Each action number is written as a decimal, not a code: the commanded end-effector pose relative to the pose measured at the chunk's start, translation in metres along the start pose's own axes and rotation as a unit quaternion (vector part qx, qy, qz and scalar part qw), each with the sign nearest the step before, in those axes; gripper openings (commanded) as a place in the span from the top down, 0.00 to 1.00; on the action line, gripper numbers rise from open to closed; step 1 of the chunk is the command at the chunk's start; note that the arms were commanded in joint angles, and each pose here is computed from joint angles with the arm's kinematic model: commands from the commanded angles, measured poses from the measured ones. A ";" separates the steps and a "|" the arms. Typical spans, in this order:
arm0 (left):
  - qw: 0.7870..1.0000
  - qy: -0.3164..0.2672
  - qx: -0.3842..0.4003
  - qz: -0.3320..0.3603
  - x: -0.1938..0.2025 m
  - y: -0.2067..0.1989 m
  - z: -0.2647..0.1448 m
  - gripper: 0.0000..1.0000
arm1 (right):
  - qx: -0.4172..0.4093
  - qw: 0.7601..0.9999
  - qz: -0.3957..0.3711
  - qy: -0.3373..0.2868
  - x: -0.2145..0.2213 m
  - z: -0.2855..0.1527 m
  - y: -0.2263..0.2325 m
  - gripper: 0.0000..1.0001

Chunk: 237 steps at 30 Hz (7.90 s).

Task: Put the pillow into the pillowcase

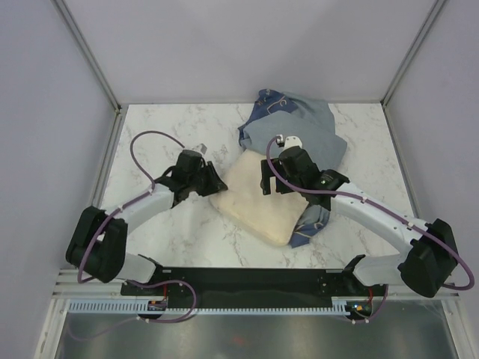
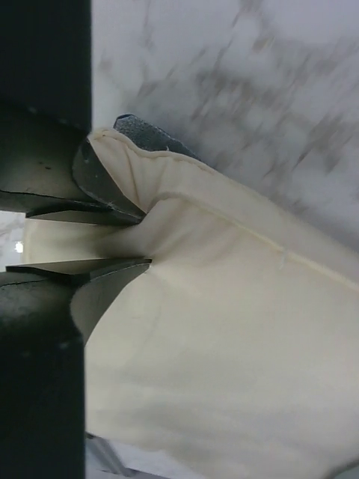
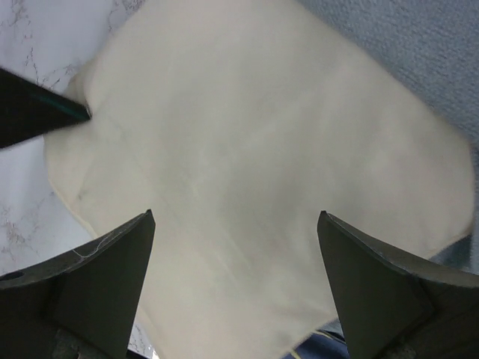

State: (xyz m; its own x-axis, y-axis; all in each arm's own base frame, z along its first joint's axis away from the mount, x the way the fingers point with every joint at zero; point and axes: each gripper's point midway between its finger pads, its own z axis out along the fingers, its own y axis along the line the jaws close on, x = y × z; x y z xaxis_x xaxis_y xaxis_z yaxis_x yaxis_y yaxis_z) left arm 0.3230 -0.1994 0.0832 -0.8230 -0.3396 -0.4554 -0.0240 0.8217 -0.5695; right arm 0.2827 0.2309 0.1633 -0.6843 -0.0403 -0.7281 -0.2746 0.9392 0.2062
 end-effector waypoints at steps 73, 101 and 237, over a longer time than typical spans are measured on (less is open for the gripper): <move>0.985 0.108 0.106 0.089 0.129 -0.111 0.038 0.98 | -0.082 0.989 0.076 -0.096 -0.061 -0.095 -0.002 1.00; 0.967 0.082 0.233 0.059 0.139 -0.102 -0.139 0.98 | 0.101 0.995 0.005 0.002 -0.012 0.029 -0.060 1.00; 0.851 -0.227 0.467 0.074 -0.129 -0.300 -0.407 0.98 | -0.061 0.985 -0.134 -0.094 -0.129 -0.024 0.108 1.00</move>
State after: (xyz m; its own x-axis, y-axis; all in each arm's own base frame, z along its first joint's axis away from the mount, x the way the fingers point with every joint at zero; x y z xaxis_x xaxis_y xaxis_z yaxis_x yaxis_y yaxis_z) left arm 0.2410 -0.2253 0.5531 -0.5275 -0.5830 -0.6180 0.6098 0.2467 -0.7532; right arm 0.3306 0.3177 0.3821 -0.2924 -0.0667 -0.9539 -0.4891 0.8676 0.0892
